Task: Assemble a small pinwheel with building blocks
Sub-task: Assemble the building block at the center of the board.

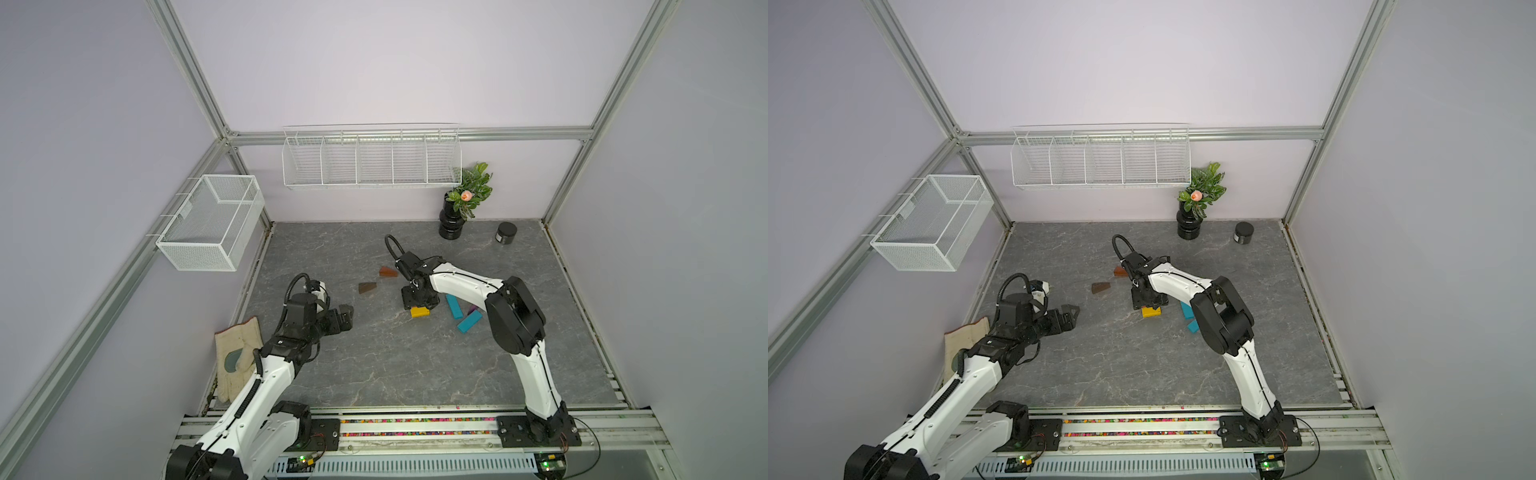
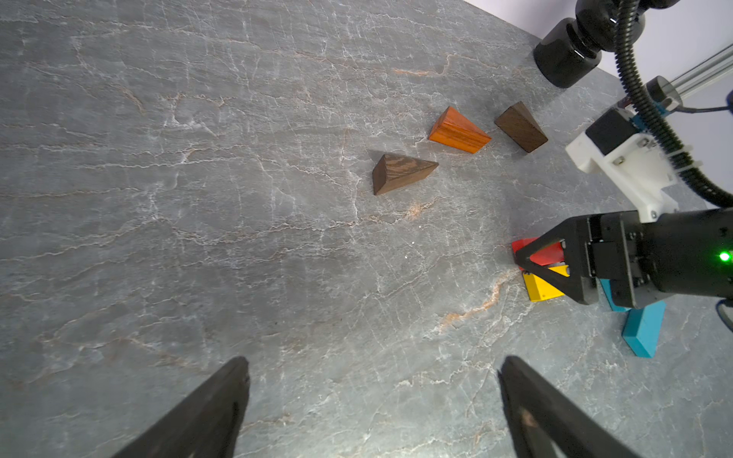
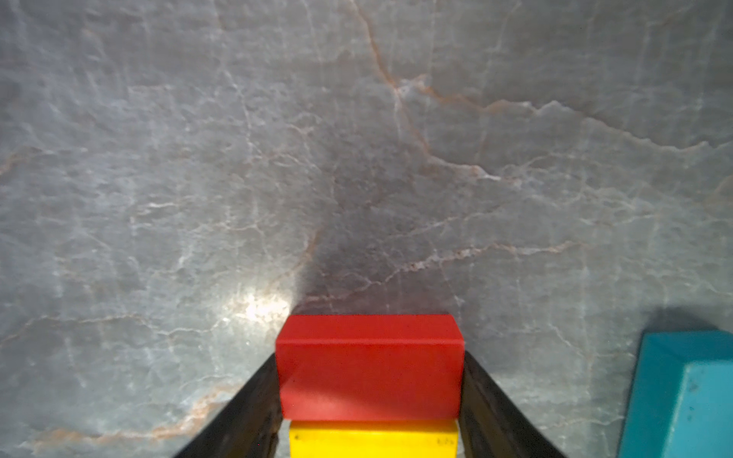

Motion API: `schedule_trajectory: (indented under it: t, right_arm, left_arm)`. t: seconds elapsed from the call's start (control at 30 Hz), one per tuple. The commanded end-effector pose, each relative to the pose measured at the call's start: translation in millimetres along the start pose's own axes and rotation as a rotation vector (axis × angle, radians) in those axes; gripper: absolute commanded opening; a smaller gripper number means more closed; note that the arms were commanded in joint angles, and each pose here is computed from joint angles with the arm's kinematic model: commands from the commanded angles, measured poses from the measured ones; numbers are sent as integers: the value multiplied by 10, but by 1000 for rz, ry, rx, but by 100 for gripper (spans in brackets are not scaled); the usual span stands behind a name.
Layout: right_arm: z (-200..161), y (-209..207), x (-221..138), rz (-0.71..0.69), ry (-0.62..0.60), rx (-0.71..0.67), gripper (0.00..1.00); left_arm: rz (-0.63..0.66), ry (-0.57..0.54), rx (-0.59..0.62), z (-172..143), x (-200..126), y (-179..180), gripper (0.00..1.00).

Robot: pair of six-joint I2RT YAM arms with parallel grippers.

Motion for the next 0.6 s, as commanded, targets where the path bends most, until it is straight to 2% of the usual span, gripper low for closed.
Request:
schedule_trajectory:
  t: [0.0,0.2,0.43,0.57]
  right_arm:
    - [-102,18,17,-29,34,-32,70]
    - [-129,24,27,-37,44,-41,72]
    - [-96,25,-46,-35,31,-38,85]
    - [-78,22,-134,-28,15,-34,87]
  left_arm:
    - [-12,-9,-10,-9,0,-11,99]
    - [-14,-11,-9,-8,2,-13,100]
    - [-12,-10,-9,-10,7,-8,100]
    - [-13,-10,-9,-11,7,-9,100]
Point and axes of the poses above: each gripper's point midway between its finger pads, its own x axis out along the fingers, its own y axis along the line the jaws close on, z = x × y, the point moved 6 cm from there along -x, back along the fingers, and after that the axes turned 14 degrees about -x, right-handed, at the moved point
